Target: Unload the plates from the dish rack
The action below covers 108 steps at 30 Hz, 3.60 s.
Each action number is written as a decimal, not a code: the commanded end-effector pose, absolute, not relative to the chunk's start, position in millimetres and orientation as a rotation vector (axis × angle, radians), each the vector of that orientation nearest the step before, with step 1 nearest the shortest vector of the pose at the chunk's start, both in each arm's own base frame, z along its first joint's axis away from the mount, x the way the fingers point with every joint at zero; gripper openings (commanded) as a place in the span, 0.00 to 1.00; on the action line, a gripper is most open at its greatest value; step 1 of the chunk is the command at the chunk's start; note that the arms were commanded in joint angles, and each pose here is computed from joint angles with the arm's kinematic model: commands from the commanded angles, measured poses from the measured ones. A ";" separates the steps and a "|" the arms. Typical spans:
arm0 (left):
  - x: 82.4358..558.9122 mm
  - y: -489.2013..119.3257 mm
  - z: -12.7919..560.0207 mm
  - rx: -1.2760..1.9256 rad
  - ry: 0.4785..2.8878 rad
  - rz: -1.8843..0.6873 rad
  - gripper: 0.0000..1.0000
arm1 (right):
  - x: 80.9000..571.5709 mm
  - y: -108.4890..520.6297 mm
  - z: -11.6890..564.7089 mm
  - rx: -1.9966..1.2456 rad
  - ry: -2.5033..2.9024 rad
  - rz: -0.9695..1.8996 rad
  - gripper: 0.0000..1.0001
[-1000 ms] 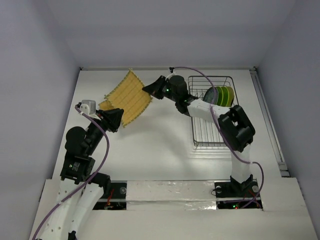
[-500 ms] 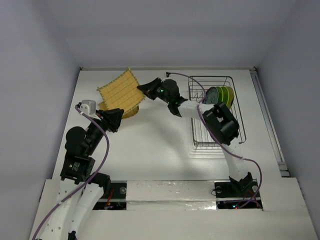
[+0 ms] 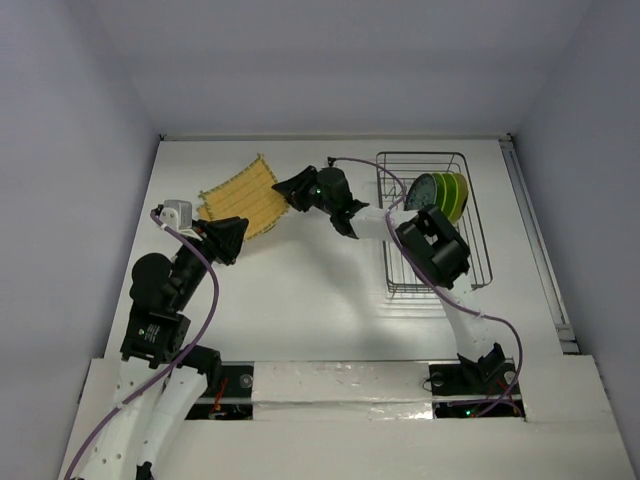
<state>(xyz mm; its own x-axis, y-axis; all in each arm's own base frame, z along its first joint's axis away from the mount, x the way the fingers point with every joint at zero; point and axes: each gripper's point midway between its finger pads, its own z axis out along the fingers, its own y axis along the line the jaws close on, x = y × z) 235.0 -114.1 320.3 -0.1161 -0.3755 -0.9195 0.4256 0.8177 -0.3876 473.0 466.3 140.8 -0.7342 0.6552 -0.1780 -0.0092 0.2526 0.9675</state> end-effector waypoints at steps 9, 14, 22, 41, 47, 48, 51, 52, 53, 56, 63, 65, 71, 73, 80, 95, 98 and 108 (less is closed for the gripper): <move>231.3 -114.3 348.8 0.056 1.456 -0.698 0.20 | 468.5 462.6 160.6 0.419 2.006 1.340 0.74; 230.8 -114.4 349.1 0.058 1.454 -0.698 0.20 | 470.5 445.3 159.2 0.367 2.029 1.176 0.86; 231.3 -114.3 348.8 0.056 1.456 -0.698 0.20 | 478.8 422.3 174.0 0.292 2.013 0.969 0.94; 230.4 -114.0 350.3 0.050 1.455 -0.702 0.00 | 405.7 148.4 291.1 0.199 1.880 0.053 0.00; 231.2 -115.0 348.4 0.054 1.461 -0.703 0.08 | 395.1 63.4 273.8 0.312 1.904 -0.145 0.26; 231.0 -115.5 348.4 0.057 1.462 -0.706 0.12 | 395.2 60.5 272.8 0.320 1.904 -0.165 0.31; 231.7 -116.1 347.3 0.060 1.466 -0.706 0.17 | 400.0 46.8 269.3 0.325 1.920 -0.248 0.33; 231.8 -116.7 346.9 0.062 1.468 -0.708 0.20 | 402.5 44.3 266.2 0.323 1.931 -0.257 0.33; 231.7 -116.9 346.9 0.065 1.468 -0.708 0.20 | 406.4 48.4 258.4 0.294 1.958 -0.256 0.34; 231.8 -116.1 347.3 0.061 1.466 -0.705 0.22 | 416.4 50.2 245.2 0.287 1.978 -0.260 0.32; 232.8 -115.8 346.2 0.059 1.471 -0.701 0.23 | 433.7 47.2 207.1 0.288 2.052 -0.282 0.31; 232.3 -116.2 346.9 0.062 1.469 -0.703 0.23 | 438.1 47.4 199.6 0.285 2.064 -0.272 0.31; 232.1 -116.1 346.5 0.062 1.469 -0.703 0.24 | 450.8 52.3 187.6 0.272 2.089 -0.280 0.29; 231.8 -116.0 346.9 0.062 1.468 -0.704 0.24 | 455.1 49.4 188.5 0.279 2.085 -0.283 0.27; 231.3 -116.2 347.2 0.063 1.466 -0.705 0.24 | 458.8 45.8 181.1 0.275 2.107 -0.334 0.07; 232.2 -117.0 346.5 0.065 1.468 -0.708 0.24 | 427.4 20.7 314.3 0.330 1.886 -0.348 0.00; 232.4 -117.3 346.2 0.066 1.470 -0.709 0.24 | 418.9 25.1 333.0 0.325 1.852 -0.299 0.00; 233.3 -116.5 345.5 0.060 1.472 -0.705 0.24 | 371.3 202.6 331.8 -0.072 1.830 0.437 0.00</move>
